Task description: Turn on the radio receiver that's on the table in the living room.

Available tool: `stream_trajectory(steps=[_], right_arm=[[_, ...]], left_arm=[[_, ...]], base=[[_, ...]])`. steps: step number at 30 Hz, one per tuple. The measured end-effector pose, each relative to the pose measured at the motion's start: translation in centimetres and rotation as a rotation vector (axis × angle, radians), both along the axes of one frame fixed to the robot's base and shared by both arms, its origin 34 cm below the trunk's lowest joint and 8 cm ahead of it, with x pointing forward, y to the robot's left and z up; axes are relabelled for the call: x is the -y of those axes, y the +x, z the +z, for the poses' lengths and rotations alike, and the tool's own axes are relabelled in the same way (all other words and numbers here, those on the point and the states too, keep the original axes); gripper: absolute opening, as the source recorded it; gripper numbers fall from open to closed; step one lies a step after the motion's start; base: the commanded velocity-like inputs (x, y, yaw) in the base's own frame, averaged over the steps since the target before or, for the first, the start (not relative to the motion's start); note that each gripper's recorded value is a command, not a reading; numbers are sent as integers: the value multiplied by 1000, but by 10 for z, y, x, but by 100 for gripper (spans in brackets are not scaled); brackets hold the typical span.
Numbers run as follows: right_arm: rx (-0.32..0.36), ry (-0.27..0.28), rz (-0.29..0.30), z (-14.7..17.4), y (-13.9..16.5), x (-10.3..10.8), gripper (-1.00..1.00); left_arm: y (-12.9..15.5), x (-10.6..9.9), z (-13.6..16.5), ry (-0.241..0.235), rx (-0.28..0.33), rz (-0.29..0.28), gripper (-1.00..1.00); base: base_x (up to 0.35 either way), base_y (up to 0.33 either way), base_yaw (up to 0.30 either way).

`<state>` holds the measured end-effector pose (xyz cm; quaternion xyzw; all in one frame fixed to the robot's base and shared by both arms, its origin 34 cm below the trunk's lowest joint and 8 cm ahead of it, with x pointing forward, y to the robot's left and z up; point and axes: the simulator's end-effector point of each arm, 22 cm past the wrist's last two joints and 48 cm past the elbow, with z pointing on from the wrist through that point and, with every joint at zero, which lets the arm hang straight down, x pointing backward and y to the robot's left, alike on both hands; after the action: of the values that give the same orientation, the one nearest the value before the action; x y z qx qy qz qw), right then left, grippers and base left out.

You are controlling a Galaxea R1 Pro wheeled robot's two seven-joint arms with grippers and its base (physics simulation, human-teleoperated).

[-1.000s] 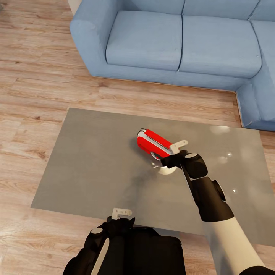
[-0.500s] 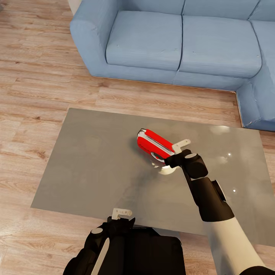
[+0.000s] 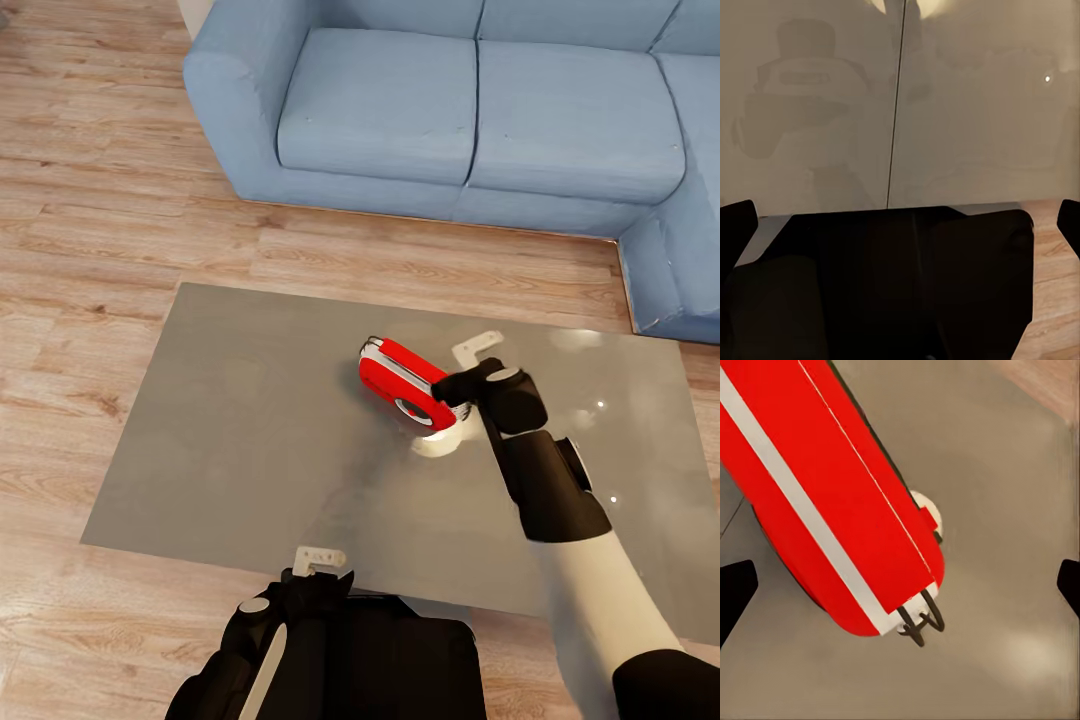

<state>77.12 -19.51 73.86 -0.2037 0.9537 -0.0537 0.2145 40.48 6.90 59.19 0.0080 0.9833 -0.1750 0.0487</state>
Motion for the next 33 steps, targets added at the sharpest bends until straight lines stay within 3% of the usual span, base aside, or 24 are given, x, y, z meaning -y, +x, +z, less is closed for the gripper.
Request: stream_trajectory(steps=[8, 15, 26, 33], right_arm=[[26, -13, 4, 10, 30, 2, 100], [-23, -28, 6, -6, 31, 6, 100], [-72, 53, 47, -11, 29, -16, 100], [-112, 70, 59, -19, 28, -20, 100]], left_arm=[[0, 0, 0, 0, 0, 0, 100], [0, 0, 0, 0, 0, 0, 100], [0, 0, 0, 0, 0, 0, 100], [0, 0, 0, 0, 0, 1, 100]], base=[[0, 0, 0], [0, 0, 0], [0, 0, 0], [0, 0, 0]])
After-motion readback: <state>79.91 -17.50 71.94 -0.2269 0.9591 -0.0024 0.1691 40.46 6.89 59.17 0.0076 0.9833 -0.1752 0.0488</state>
